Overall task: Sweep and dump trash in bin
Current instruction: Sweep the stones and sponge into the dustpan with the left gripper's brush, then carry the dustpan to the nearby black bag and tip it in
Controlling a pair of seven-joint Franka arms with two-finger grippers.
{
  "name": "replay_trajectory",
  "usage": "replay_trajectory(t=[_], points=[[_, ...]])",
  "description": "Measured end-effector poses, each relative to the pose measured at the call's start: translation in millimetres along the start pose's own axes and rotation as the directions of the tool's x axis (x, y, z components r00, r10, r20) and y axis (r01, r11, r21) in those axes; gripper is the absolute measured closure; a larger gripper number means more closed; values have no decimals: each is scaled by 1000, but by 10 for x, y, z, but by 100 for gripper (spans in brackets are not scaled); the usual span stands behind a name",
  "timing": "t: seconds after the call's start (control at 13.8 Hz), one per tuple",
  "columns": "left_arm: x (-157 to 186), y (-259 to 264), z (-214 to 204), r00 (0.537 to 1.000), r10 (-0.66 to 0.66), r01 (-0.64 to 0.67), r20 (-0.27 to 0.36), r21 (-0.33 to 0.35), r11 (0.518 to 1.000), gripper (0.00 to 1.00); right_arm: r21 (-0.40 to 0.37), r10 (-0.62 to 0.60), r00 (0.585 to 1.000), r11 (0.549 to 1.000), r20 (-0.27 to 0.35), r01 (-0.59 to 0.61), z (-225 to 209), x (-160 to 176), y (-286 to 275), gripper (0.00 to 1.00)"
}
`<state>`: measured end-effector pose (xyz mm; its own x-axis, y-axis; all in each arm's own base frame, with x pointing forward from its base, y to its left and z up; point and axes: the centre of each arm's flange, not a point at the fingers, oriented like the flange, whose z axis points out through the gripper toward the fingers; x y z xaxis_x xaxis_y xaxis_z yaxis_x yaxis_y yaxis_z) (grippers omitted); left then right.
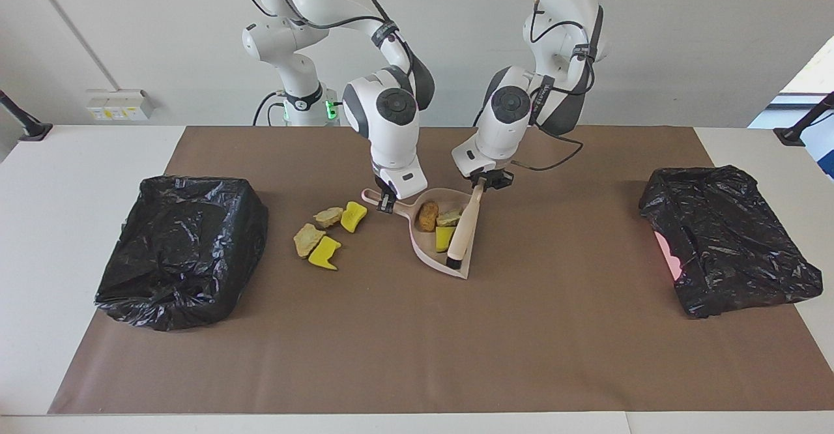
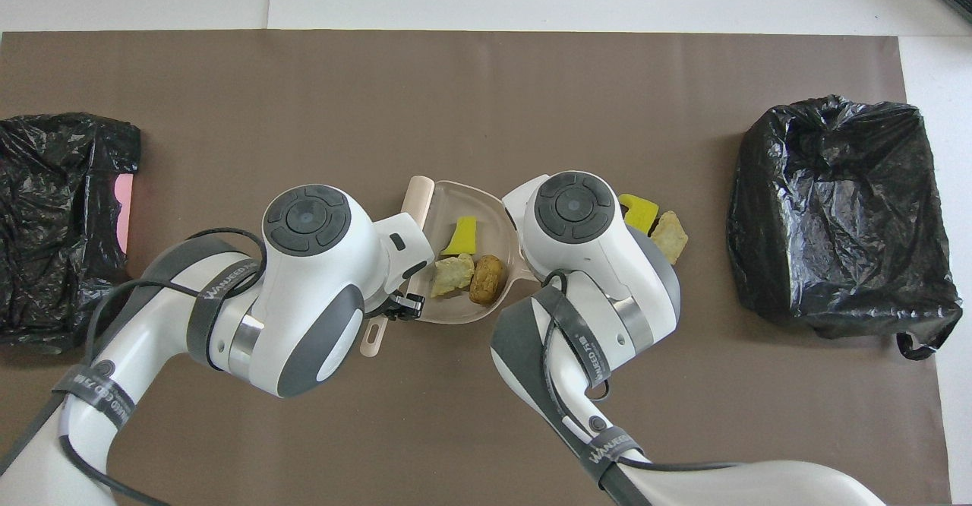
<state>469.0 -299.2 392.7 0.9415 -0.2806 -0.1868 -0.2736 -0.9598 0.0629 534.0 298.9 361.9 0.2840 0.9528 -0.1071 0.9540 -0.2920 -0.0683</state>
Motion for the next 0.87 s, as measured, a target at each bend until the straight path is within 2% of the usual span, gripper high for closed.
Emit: replay_trajectory(t=[0.14,0.29,0.51,0.65,0.87], points=[[-19,-5,-18,997,-83,83,5,2,997,74,1,27,1000,1000,-3,-27,-21,-117,114,68],[-28,-9,3,991,-131,131,10,4,991,74,5,76,997,997,-9,-76,-159,-377,289,68],[-161,-36,149,983,-183,183,29,16,983,74,12,153,988,988,-26,-153,-568,-1003,551,68],[-363,49,313,975,-224,224,-6,11,974,74,-3,186,981,982,-56,-187,-834,-1479,737,68],[-868,402,556,968,-246,247,-40,20,969,74,-29,283,954,958,-101,-287,-1124,-2267,1007,68]])
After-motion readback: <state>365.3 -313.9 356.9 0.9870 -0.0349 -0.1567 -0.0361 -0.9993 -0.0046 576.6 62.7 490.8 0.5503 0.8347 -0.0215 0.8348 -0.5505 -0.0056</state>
